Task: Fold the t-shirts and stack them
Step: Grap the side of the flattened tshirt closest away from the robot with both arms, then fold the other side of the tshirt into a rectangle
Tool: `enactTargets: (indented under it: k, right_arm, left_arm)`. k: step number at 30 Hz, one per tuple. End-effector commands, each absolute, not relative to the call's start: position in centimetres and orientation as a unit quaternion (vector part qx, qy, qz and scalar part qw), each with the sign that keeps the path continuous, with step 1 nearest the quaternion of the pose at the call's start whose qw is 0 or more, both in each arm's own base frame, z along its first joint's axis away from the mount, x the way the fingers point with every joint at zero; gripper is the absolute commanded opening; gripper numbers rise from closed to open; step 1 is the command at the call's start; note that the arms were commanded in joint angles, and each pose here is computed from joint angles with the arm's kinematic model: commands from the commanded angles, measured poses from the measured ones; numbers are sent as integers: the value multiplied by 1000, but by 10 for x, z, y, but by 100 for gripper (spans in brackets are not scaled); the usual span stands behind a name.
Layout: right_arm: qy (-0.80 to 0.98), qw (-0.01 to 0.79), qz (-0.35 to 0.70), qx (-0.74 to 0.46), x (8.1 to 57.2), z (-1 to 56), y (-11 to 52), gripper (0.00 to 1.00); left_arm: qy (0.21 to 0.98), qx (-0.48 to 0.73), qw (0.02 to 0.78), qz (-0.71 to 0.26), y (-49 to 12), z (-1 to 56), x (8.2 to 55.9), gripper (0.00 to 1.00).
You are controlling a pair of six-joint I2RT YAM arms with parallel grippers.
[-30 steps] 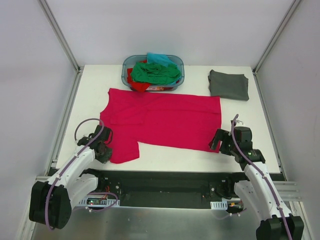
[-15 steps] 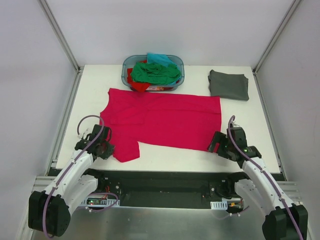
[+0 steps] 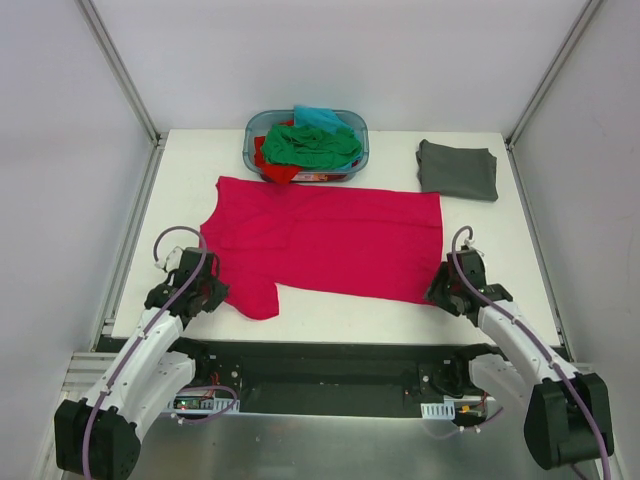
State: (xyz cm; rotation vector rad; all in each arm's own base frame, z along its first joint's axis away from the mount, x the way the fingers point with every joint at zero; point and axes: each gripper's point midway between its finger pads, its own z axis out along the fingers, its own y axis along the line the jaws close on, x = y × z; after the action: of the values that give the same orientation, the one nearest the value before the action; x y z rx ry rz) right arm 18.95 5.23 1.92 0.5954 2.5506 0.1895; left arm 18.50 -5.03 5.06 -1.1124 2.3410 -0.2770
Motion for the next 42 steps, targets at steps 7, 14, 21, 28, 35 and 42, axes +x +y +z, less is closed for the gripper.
enactTargets:
  k: [7, 14, 21, 28, 35, 42]
  right_arm:
    - [946, 223, 50, 228, 191, 9, 53, 38]
    - [947, 223, 50, 226, 193, 12, 55, 15]
    - [957, 217, 87, 175, 202, 40, 71, 0]
    - [950, 235, 100, 178, 228, 68, 79, 0]
    - [951, 234, 94, 179, 254, 86, 79, 1]
    - [948, 238, 112, 182, 283, 102, 77, 0]
  left_arm:
    - [864, -385, 306, -110, -49, 68, 199, 0]
    - [862, -387, 304, -121, -53, 72, 201, 0]
    - [849, -395, 325, -132, -54, 93, 215, 0]
    - [853, -399, 309, -131, -63, 109, 239, 0]
    - [853, -396, 313, -137, -73, 135, 278, 0]
    - [847, -407, 317, -131, -70, 151, 316, 0]
